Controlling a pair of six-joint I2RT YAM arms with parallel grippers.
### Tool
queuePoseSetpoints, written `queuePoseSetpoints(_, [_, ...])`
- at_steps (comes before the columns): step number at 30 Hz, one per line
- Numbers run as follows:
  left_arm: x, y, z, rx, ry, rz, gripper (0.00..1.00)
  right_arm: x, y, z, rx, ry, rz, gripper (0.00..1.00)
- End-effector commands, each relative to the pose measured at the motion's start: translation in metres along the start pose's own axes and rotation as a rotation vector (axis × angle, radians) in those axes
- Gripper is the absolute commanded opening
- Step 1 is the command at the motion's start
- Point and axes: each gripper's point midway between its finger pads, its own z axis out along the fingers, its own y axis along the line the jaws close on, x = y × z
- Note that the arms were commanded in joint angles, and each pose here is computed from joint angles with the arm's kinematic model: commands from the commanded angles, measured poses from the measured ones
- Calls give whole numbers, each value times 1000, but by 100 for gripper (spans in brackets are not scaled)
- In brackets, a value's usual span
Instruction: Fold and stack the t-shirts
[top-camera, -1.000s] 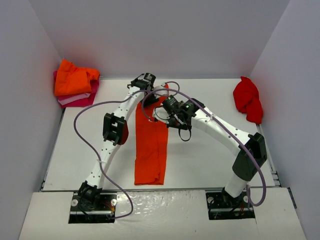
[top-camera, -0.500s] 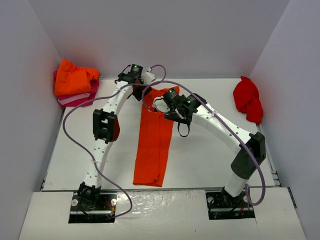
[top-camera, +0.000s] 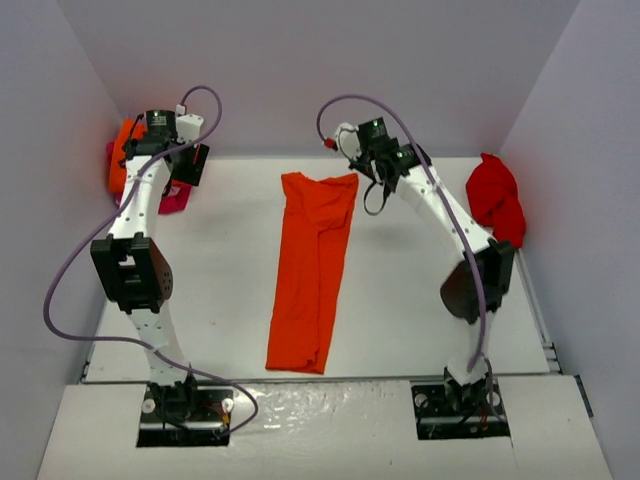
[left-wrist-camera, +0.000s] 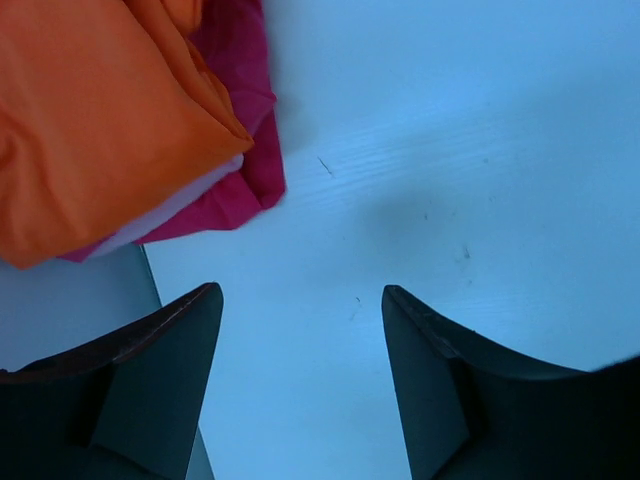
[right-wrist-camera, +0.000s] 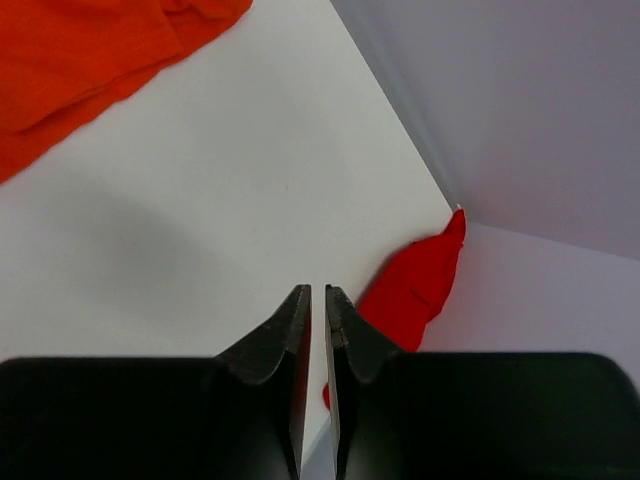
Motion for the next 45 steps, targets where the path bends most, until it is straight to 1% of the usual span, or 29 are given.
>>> queuePoseSetpoints(1, [-30, -31, -52, 63, -161, -2, 62, -1, 4, 69, -50, 7, 51, 5])
queuePoseSetpoints(2, [-26, -34, -57, 72, -163, -3, 62, -1, 2, 76, -54, 4, 56, 5])
queuePoseSetpoints(4, [-24, -38, -82, 79, -202, -3, 62, 1, 11, 99, -83, 15, 60, 5])
queuePoseSetpoints(7, [-19, -42, -103, 91, -233, 7, 63, -8, 16, 107, -119, -25, 85, 6])
queuePoseSetpoints(9, [-14, -46, -108, 103, -231, 11, 65, -13, 20, 107, -146, -49, 93, 11])
queuePoseSetpoints(11, [-8, -54, -111, 144, -228, 6, 66, -21, 27, 104, -204, -102, 110, 17])
queuePoseSetpoints(14, [-3, -66, -111, 201, -241, -1, 67, -35, 32, 100, -300, -196, 158, 34])
queuePoseSetpoints(15, [-2, -69, -110, 217, -247, 2, 67, -38, 35, 101, -340, -228, 176, 37])
queuePoseSetpoints(18, [1, -75, -109, 247, -244, 6, 68, -47, 38, 106, -435, -304, 239, 38])
queuePoseSetpoints(20, [5, -77, -109, 257, -224, 15, 68, -50, 37, 112, -468, -334, 273, 42])
queuePoseSetpoints(25, [21, -78, -109, 258, -165, 41, 68, -52, 42, 139, -514, -363, 308, 43])
queuePoseSetpoints(27, [28, -77, -109, 250, -151, 44, 68, -57, 40, 142, -521, -389, 307, 48])
queuePoseSetpoints(31, [37, -81, -108, 261, -146, 41, 68, -57, 58, 151, -596, -412, 318, 56])
queuePoseSetpoints(34, [40, -82, -107, 263, -140, 38, 68, -58, 69, 155, -653, -435, 331, 58])
queuePoseSetpoints(37, [44, -83, -105, 266, -123, 33, 68, -56, 79, 165, -673, -432, 344, 58])
queuePoseSetpoints(45, [52, -84, -96, 264, -104, 32, 68, -42, 89, 187, -655, -385, 349, 55])
